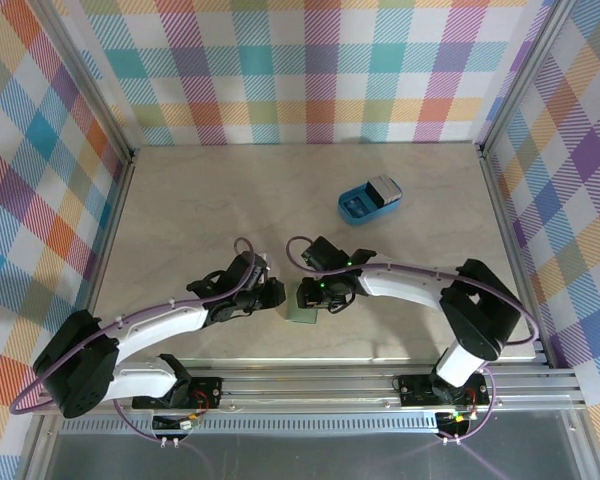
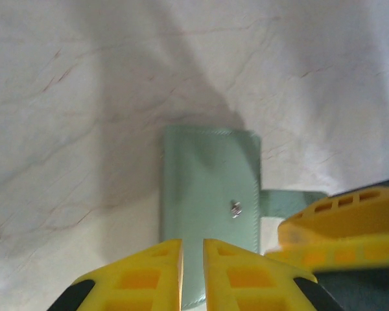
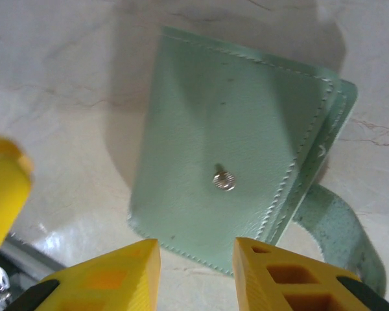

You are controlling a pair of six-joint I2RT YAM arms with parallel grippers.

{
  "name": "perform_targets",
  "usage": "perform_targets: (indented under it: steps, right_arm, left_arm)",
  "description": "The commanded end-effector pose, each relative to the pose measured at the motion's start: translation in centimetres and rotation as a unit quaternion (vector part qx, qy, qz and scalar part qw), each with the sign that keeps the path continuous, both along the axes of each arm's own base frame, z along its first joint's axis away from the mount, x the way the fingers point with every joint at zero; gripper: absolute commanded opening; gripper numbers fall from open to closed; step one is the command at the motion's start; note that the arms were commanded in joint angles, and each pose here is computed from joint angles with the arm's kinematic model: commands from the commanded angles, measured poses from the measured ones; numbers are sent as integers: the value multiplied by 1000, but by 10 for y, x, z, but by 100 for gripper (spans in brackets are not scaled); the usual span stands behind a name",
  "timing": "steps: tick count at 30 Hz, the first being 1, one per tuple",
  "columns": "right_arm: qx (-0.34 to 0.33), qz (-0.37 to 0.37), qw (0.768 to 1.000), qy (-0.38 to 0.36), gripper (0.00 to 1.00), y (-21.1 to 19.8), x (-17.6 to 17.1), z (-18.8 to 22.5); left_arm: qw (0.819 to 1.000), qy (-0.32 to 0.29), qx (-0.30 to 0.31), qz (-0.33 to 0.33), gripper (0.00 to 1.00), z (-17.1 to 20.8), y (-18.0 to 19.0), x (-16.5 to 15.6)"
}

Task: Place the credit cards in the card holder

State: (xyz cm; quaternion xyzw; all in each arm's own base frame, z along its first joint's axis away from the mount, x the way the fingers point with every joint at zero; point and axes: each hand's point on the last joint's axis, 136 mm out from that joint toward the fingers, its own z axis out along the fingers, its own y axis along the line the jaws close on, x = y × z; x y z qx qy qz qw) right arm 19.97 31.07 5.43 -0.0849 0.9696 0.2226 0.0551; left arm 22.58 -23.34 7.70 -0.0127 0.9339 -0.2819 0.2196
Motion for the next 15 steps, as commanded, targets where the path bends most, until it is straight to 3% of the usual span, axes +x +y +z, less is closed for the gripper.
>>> perform_targets:
  steps: [1,15]
  right_arm:
    - [-7,-51,999,8,36,-5,6,-5]
    - [-4,-64,997,39,41,-12,10,-24]
  left_arm:
    - [1000,0,-13,-1,17,3,1,-6]
    - [999,11,-49,-2,19,-4,-6,-11]
